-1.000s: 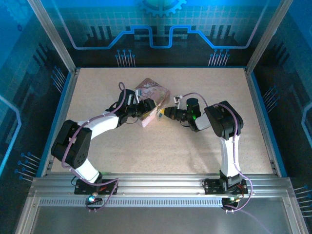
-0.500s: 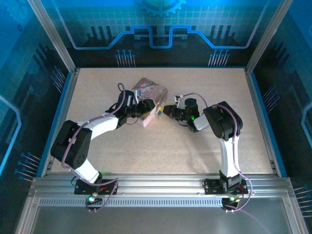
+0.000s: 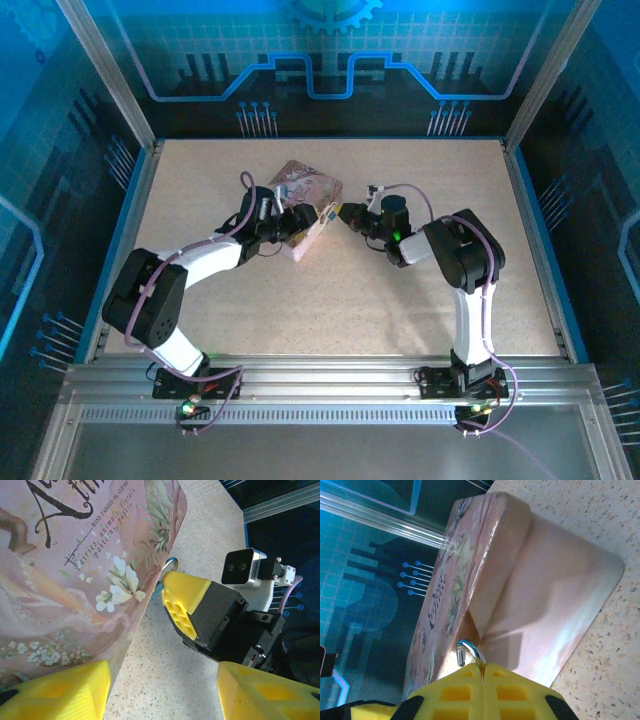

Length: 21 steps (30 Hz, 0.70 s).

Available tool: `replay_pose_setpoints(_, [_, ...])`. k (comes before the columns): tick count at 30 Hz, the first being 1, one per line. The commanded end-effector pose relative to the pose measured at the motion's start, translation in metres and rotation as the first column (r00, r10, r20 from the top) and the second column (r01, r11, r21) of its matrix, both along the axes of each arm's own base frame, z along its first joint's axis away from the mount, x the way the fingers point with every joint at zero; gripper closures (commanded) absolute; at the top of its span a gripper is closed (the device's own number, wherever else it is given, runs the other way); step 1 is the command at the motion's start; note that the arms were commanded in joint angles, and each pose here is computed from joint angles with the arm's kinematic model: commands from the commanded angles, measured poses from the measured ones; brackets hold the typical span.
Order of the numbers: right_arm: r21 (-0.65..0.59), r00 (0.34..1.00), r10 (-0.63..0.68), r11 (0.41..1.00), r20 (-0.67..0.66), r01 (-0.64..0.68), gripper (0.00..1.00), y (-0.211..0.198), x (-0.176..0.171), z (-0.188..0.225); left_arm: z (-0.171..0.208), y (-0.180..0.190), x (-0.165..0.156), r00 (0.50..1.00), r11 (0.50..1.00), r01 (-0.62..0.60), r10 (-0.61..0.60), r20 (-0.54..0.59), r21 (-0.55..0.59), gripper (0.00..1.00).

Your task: Unlock a padlock with a key

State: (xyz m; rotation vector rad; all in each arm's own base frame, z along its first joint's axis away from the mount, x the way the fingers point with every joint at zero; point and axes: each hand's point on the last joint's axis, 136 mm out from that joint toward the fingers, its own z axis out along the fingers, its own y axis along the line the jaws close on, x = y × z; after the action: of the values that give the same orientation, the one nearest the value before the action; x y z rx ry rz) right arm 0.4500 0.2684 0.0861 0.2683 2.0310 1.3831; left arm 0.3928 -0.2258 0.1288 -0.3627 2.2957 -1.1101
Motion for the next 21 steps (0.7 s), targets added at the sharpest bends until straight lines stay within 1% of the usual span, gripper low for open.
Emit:
replay_pose_setpoints(1, [-0.033,0.997,-0.032,0.999,0.064,0.034,0.97,-0.014,0.003,0.025,-0.048,0.014,-0.036,0.978,0.997,0.007,0.01,-0.21,0.077,0.37])
replay_pose_setpoints(3, [-0.058,0.995,-0.028,0.998,0.093,0.033,0.97,-0.016,0.001,0.035,-0.038,0.017,-0.033,0.982,0.997,0.007,0.008,-0.19,0.079,0.35])
replay_pose_setpoints(5, [-0.098,0.996,-0.015,0.995,0.086,0.024,0.97,-0.022,-0.01,0.033,-0.026,0.021,-0.031,0.986,0.996,0.007,0.007,-0.166,0.083,0.33])
replay_pose_setpoints(12, [-0.221,0.992,0.056,0.975,0.117,-0.03,0.97,-0.03,-0.04,0.052,0.033,0.054,-0.027,0.998,0.994,-0.066,0.067,-0.007,0.092,0.26])
replay_pose_setpoints(17, [-0.306,0.986,0.126,0.948,0.105,-0.088,0.97,-0.037,-0.072,0.062,0.068,0.081,-0.039,0.987,0.983,-0.125,0.109,0.119,0.132,0.2])
replay_pose_setpoints(21, [-0.407,0.98,0.19,0.902,0.067,-0.147,0.97,-0.045,-0.101,0.067,0.091,0.103,-0.052,0.962,0.97,-0.186,0.148,0.229,0.155,0.14])
